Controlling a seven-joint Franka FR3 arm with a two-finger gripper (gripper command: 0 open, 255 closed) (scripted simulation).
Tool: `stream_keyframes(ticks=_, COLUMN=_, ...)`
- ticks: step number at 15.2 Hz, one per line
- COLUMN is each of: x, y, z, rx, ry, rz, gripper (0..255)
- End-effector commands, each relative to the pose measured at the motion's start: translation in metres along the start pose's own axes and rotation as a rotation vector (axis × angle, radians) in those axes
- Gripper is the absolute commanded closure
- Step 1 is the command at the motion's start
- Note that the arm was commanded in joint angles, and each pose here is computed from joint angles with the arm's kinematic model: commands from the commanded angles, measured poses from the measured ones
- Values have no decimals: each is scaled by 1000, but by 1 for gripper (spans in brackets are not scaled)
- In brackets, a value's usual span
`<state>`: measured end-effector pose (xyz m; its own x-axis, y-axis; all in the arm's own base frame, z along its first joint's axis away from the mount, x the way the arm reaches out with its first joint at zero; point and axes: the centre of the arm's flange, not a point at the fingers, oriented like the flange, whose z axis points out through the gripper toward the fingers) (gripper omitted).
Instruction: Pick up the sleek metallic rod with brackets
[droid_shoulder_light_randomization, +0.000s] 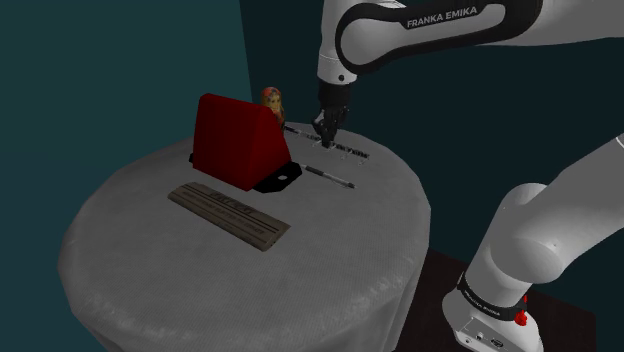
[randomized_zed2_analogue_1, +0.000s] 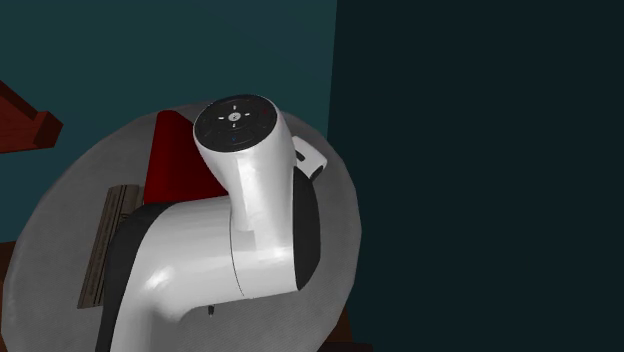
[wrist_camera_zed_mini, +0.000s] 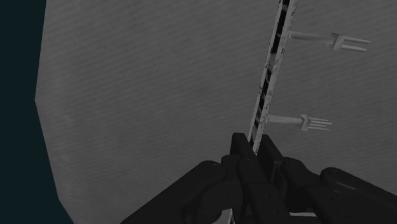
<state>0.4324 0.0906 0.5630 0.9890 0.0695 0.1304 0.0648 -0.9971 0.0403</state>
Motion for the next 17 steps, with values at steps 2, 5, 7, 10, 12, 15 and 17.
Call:
stream_keyframes(ticks=2, x=2, y=2, z=-8, rx=-1, ry=-4, rz=1, gripper=255)
stream_keyframes(ticks=5, x=4, y=2, z=-24, rx=-1, ry=-4, rz=1, gripper=255)
stream_keyframes(ticks=7, x=5, y=3, z=-34, rx=-1, ry=-4, rz=1, gripper=255)
stream_keyframes(ticks=10, x=7, y=3, z=-50, rx=-1, ry=-4, rz=1, gripper=255)
stream_keyframes(ticks=12, x=9, y=4, z=-60, rx=-1, ry=-4, rz=1, gripper=255)
stream_keyframes(ticks=15, x=11, y=4, z=-76, rx=-1, ry=-4, rz=1, gripper=255)
stream_keyframes(ticks=17, x=11, y=4, z=-77, rx=-1, ry=-4, rz=1, gripper=255)
